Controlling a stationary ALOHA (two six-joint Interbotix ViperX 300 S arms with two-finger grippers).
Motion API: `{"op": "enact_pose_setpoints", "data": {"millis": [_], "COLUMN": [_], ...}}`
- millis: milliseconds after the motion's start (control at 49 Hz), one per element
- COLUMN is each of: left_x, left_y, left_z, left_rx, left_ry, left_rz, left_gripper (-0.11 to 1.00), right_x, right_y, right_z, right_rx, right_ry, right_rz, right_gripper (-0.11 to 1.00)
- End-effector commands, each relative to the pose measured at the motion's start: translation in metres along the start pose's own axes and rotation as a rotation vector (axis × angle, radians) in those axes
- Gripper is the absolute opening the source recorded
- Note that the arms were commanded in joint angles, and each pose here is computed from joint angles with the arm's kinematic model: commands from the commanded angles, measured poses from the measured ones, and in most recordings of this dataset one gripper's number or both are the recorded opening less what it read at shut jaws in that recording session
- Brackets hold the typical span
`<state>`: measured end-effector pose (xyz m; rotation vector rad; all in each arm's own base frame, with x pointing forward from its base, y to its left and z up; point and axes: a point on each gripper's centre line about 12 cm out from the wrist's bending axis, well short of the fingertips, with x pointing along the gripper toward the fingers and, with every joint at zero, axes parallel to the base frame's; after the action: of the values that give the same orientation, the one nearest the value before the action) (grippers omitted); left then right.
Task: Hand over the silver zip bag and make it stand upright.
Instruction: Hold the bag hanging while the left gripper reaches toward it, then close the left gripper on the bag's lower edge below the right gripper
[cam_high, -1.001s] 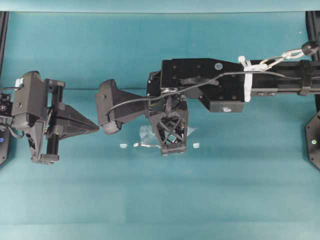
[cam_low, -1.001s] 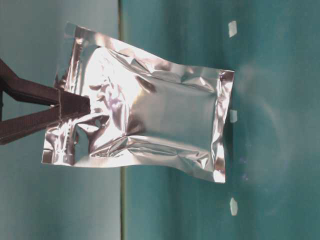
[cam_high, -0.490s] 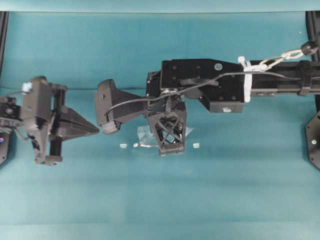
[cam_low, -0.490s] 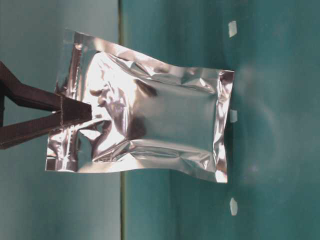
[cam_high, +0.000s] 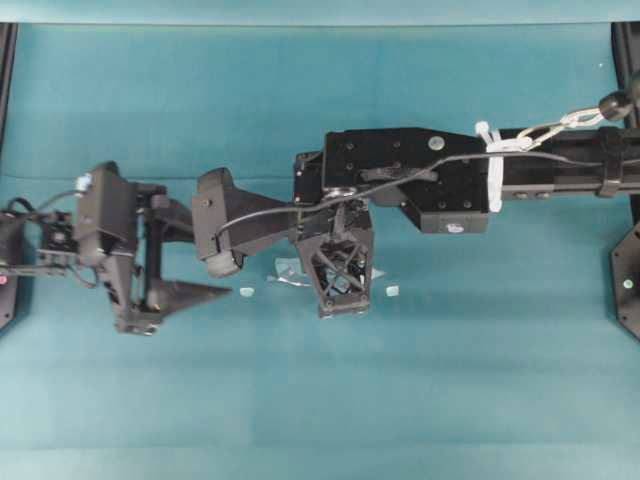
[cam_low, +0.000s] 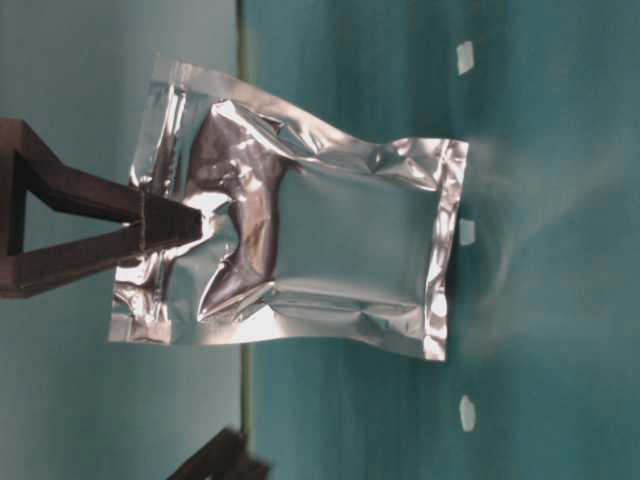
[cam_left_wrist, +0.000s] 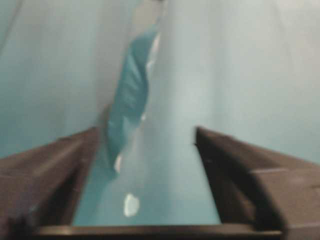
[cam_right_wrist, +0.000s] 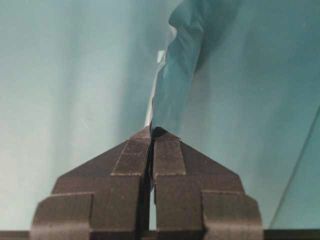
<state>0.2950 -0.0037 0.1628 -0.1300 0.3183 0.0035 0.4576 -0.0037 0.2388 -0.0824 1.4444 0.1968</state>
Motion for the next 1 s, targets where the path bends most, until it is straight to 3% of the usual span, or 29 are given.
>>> {"op": "enact_pose_setpoints", "data": {"millis": [0, 82, 654, 981], "left_x": [0.011, 0.022, 0.1, 0.112], "left_y": [0.0, 0.001, 0.013, 0.018], "left_z": [0.001, -0.004, -0.02, -0.031], "left_rx": [0.006, 0.005, -0.01, -0.017], "left_ry": [-0.03, -0.033, -0.048, -0.025], "left_rz": [-0.006, -0.005, 0.015, 0.025], "left_gripper": [0.94, 0.9, 0.95, 0.95], "right_x": [-0.011, -0.011, -0.01, -0.01], "right_y": [0.001, 0.001, 0.001, 0.001], "right_z": [0.001, 0.001, 0.002, 0.002], "right_rx": [-0.013, -0.015, -0.023, -0.023], "right_ry": [-0.036, -0.039, -0.048, -0.052], "right_rz": [-0.008, -0.008, -0.011, -0.012], "right_gripper": [0.01, 0.01, 0.01, 0.01]}}
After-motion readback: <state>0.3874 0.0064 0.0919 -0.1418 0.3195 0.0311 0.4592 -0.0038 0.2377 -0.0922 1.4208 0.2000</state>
